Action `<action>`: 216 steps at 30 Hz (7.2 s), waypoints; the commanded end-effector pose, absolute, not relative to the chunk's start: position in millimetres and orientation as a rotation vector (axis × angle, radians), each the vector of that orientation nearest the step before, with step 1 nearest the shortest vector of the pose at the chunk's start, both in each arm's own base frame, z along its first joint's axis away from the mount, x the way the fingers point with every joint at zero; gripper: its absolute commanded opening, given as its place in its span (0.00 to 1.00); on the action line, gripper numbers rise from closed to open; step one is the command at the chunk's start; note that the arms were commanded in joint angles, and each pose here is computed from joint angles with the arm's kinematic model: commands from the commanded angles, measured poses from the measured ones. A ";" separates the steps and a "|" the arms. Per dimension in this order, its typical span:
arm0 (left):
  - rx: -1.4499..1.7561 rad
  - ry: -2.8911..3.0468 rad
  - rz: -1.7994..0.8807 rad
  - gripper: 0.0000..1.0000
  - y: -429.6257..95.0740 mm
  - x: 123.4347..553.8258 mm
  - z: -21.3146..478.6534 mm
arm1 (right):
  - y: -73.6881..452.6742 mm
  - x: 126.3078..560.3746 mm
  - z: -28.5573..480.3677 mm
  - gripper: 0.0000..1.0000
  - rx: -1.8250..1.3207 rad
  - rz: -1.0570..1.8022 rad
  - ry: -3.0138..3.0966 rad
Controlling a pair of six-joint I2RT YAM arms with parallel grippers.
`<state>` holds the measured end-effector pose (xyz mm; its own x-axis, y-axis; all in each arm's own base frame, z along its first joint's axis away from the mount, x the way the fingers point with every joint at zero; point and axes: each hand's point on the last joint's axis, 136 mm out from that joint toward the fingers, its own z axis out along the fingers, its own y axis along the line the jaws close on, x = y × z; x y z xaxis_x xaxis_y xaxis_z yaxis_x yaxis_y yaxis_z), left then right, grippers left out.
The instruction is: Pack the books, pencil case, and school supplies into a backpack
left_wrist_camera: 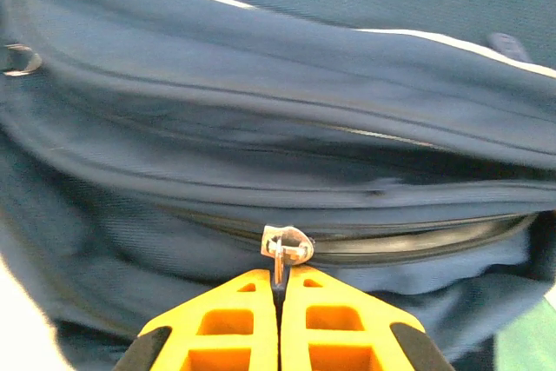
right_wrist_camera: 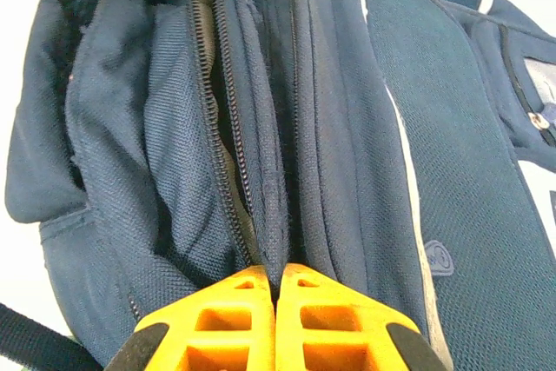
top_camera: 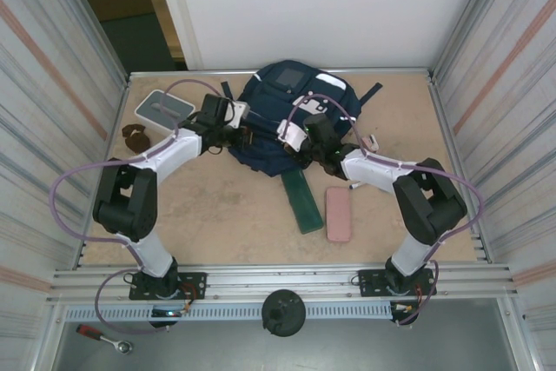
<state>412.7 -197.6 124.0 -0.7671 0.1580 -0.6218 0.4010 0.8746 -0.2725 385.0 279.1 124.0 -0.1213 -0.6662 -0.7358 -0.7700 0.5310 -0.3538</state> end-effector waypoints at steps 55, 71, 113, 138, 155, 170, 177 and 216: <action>0.489 2.307 -0.664 0.00 -235.4 390.0 168.7 | 311.8 397.0 171.1 0.46 -1.253 0.317 1.812; 0.476 2.302 -0.617 0.00 -226.6 387.5 170.9 | 323.6 422.8 141.9 0.15 -1.300 0.225 1.830; 0.518 2.252 -0.775 0.00 -268.2 393.2 186.4 | 221.0 404.3 195.2 0.39 -1.057 0.220 1.989; 0.541 2.255 -0.745 0.00 -266.4 380.9 182.8 | 305.4 410.4 144.2 0.19 -1.283 0.405 1.970; 0.227 2.332 -0.604 0.00 -153.5 441.6 148.6 | 279.2 403.6 159.2 0.00 -1.186 0.340 1.931; 0.059 2.402 -0.525 0.00 -103.4 500.5 112.6 | 287.3 398.3 165.9 0.00 -1.195 0.335 1.920; 0.052 2.416 -0.512 0.11 -98.1 505.9 109.5 | 297.2 398.7 171.2 0.00 -1.189 0.350 1.908; 1.255 2.003 -0.335 0.76 -325.6 414.2 170.2 | 99.9 376.3 183.4 0.66 0.006 0.448 2.317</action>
